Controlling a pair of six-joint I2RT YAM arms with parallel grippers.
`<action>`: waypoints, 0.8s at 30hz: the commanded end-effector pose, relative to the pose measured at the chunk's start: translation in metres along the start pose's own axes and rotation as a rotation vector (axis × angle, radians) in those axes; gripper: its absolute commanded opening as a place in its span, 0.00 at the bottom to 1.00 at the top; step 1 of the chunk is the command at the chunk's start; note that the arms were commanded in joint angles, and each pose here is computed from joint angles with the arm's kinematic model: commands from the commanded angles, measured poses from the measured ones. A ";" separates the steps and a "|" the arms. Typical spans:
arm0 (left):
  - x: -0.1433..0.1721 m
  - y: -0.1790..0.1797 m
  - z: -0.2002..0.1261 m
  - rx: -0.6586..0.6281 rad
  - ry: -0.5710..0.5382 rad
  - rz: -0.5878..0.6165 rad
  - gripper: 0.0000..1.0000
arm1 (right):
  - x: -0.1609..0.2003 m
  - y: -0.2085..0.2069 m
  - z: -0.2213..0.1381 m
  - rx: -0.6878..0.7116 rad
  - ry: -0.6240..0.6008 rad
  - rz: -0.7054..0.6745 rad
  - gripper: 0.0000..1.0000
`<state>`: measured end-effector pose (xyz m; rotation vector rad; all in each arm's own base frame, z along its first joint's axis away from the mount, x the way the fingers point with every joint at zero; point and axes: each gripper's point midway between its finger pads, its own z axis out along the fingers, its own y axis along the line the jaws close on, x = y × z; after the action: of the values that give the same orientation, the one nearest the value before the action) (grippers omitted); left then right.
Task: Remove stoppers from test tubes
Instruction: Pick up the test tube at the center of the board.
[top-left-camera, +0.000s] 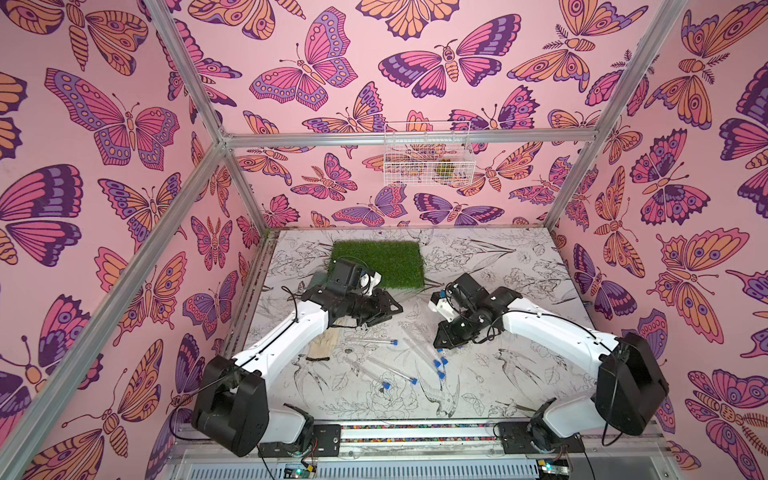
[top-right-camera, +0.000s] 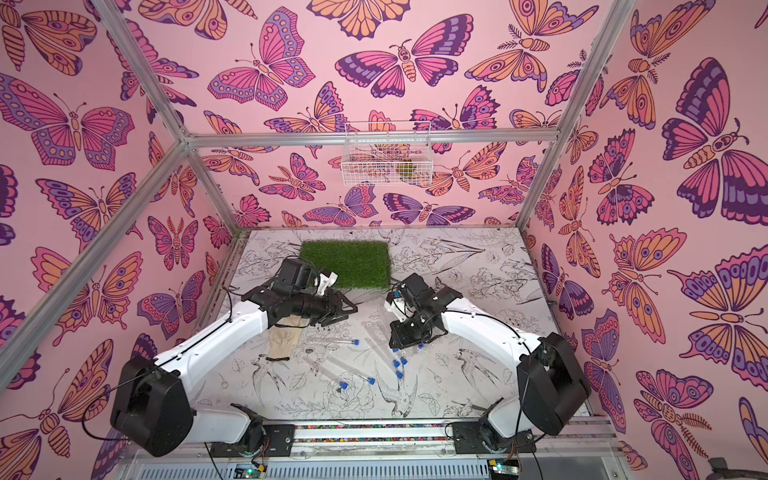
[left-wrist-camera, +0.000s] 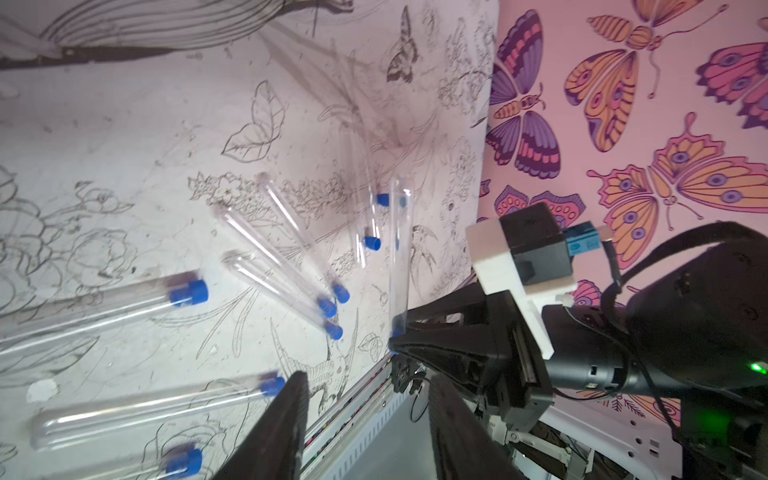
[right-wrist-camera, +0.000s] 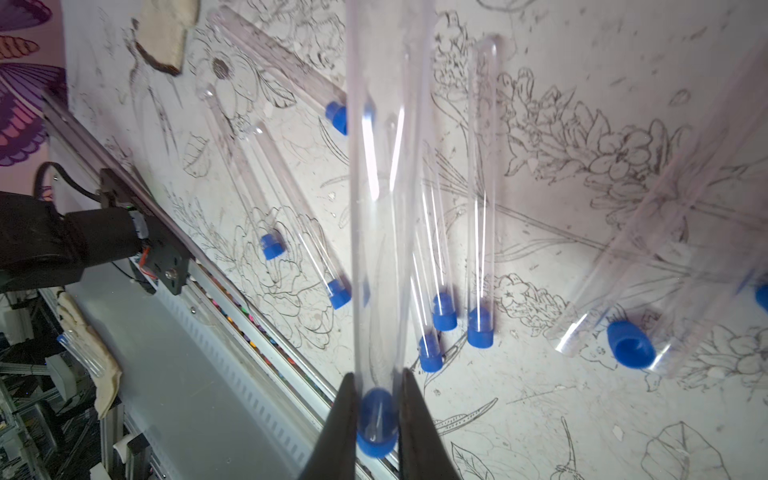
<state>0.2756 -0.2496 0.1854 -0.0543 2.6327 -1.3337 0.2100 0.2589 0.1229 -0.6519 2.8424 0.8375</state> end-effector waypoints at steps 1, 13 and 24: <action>-0.006 -0.022 -0.001 0.124 -0.010 0.047 0.52 | -0.011 0.025 -0.022 -0.084 -0.039 -0.024 0.16; -0.012 -0.053 0.005 0.240 0.030 0.096 0.55 | -0.023 0.056 -0.036 -0.225 -0.045 -0.064 0.16; 0.002 -0.053 0.025 0.224 0.086 0.127 0.50 | -0.028 0.068 -0.041 -0.279 -0.060 -0.075 0.16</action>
<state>0.2736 -0.2951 0.2093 0.1467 2.5108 -1.6037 0.2038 0.2926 0.1848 -0.7429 2.6834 1.1861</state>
